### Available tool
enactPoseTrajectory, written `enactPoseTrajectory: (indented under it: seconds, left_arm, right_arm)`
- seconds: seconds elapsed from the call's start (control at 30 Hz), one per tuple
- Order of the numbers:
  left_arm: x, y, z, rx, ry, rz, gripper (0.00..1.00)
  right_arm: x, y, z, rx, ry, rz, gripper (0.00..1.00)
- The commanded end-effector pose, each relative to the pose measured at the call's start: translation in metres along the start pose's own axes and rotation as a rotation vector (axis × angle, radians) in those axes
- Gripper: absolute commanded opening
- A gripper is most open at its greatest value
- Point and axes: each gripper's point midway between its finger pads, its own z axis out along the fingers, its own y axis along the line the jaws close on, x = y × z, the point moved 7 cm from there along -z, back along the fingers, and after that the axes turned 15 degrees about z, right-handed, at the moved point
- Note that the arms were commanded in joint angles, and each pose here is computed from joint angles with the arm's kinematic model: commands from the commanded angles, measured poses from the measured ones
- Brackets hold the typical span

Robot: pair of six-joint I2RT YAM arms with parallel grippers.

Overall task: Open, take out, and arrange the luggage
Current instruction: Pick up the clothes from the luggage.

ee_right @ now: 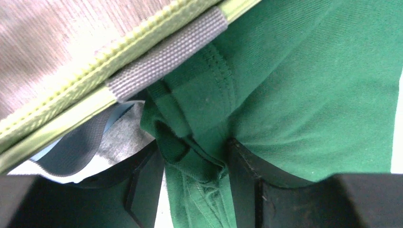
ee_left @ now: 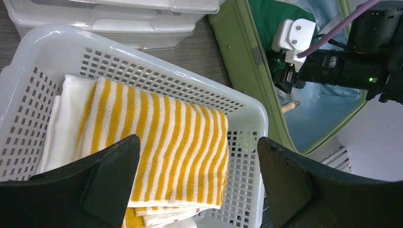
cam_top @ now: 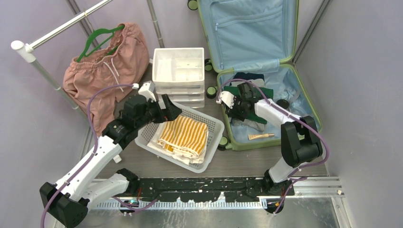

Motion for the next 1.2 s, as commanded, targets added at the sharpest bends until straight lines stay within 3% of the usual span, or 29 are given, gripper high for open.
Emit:
enactPoseTrajectory:
  seconds: [0.0,0.2,0.37,0.83,1.17]
  left_arm:
    - [-0.014,-0.007,0.001,0.043,-0.069,-0.019,0.93]
    - [-0.014,-0.010,0.003,0.068,-0.075,-0.053,0.92]
    - [-0.012,-0.019,0.009,0.140,-0.069,-0.114,0.90]
    - [-0.014,-0.041,0.034,0.311,-0.024,-0.303,0.84]
    - [-0.009,-0.064,0.051,0.379,-0.012,-0.373,0.83]
  right_arm:
    - [-0.003,-0.006,0.001,0.078,-0.022,-0.023,0.49]
    - [-0.006,-0.006,-0.007,0.063,-0.057,0.039,0.13]
    - [-0.019,-0.017,-0.032,0.020,-0.129,0.191,0.02]
    - [-0.028,-0.024,-0.095,-0.138,-0.283,0.417,0.01]
    - [-0.035,-0.026,-0.125,-0.188,-0.359,0.471,0.01]
